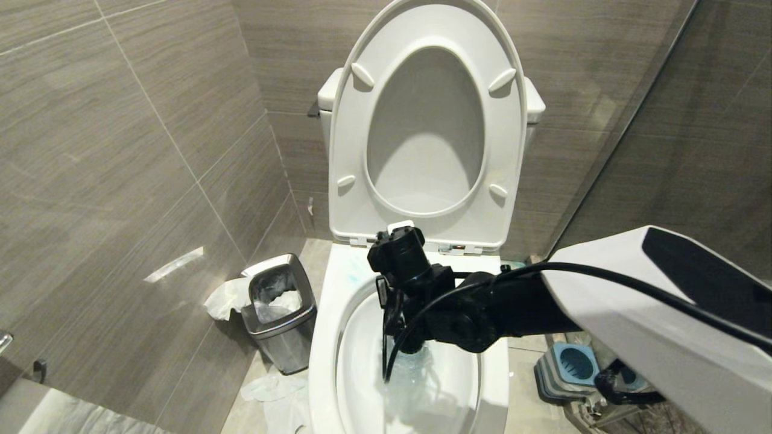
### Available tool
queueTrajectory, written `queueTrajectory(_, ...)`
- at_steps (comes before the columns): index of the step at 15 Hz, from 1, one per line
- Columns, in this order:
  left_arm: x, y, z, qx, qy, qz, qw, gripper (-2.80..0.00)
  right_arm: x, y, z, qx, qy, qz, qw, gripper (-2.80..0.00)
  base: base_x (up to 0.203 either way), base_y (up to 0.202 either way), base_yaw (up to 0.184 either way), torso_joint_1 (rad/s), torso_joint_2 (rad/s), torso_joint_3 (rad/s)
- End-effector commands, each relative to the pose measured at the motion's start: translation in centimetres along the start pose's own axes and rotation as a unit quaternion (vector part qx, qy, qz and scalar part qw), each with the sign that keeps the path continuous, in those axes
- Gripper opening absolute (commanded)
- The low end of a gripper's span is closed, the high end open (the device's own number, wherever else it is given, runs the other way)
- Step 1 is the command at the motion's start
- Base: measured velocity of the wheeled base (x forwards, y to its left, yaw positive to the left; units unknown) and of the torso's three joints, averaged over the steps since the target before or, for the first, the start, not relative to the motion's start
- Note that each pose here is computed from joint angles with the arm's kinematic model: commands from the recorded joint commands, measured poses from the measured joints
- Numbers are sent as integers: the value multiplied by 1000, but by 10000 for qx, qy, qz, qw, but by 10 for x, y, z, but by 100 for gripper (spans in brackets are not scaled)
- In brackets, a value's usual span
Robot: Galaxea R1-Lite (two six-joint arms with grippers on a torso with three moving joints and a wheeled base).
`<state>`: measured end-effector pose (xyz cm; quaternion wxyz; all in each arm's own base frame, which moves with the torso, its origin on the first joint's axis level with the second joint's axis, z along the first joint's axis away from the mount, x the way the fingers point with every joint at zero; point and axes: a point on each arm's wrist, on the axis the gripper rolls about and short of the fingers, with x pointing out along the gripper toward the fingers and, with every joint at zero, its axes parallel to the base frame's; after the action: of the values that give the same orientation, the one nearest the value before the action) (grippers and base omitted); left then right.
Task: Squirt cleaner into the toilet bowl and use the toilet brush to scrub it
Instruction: Scrub the toilet bowl
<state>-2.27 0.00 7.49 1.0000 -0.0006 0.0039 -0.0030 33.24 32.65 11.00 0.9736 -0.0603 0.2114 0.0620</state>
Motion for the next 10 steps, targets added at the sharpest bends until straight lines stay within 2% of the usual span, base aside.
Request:
queueTrajectory(1, 0, 0, 0, -2, 7, -1, 10000, -280, -38, -21, 31, 191, -240, 52, 9995, -280, 0, 0, 0, 0, 0, 0)
queueTrajectory(5, 0, 0, 0, -2, 7, -1, 10000, -280, -27, -16, 14, 41, -29, 13, 10000, -280, 0, 0, 0, 0, 0, 0)
queueTrajectory(7, 0, 0, 0, -2, 7, -1, 10000, -280, -9, -8, -7, -37, 182, -38, 9998, -280, 0, 0, 0, 0, 0, 0)
queueTrajectory(10, 0, 0, 0, -2, 7, -1, 10000, -280, 13, 5, -43, 89, 503, -148, 9986, -280, 0, 0, 0, 0, 0, 0)
